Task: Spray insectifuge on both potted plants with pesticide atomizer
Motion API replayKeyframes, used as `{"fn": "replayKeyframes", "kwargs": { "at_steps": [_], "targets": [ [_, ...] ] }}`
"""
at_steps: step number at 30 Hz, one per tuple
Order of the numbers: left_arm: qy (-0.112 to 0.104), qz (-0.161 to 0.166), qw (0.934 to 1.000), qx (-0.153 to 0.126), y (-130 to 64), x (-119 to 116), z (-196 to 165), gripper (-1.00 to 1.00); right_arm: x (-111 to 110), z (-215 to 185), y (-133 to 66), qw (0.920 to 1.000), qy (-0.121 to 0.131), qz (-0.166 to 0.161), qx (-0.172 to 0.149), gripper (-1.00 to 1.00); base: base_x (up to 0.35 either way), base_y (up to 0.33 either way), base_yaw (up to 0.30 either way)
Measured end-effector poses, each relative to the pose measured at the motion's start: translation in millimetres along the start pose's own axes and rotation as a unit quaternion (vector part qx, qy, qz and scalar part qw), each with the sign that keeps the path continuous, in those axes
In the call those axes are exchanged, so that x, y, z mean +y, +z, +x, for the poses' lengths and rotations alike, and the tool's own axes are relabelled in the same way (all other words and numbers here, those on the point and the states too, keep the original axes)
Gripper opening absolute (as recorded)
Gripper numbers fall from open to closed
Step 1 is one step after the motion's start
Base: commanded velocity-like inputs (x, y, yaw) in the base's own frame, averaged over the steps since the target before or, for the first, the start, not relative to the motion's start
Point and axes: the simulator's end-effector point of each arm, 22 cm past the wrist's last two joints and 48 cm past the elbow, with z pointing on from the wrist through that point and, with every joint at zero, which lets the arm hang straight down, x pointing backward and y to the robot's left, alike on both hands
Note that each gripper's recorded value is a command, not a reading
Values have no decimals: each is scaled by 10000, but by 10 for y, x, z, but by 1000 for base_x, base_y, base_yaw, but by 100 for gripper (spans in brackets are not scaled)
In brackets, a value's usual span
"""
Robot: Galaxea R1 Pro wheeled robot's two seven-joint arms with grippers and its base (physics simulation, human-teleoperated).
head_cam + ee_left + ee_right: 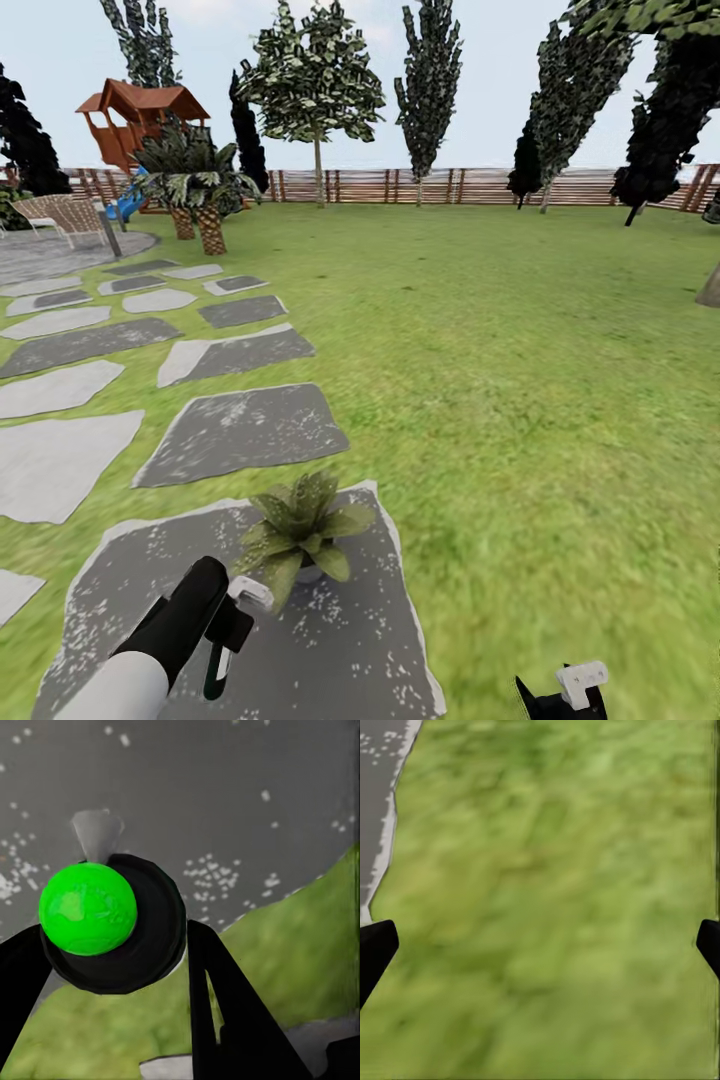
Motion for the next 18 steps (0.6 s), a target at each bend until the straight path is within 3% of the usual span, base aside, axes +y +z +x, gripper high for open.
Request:
{"fn": "replayKeyframes", "kwargs": {
  "at_steps": [5, 10, 15, 18],
  "targets": [
    [-1, -7, 10000, -6, -3, 5, -4, -100, 16, -1, 3, 10000, -2, -12, -1, 100, 103, -266, 133],
    [-4, -21, 10000, -6, -4, 20, -3, -100, 26, 0, 6, 10000, 2, -18, -1, 100, -119, -182, 273],
    [-348, 242, 9991, -24, 2, 33, 48, -100, 27, -1, 6, 10000, 2, -18, -2, 100, -15, -12, 278],
    [-412, 349, 9985, -33, 1, 5, 52, -100, 27, -1, 6, 10000, 3, -18, -3, 100, -1, -1, 278]
  ]
}}
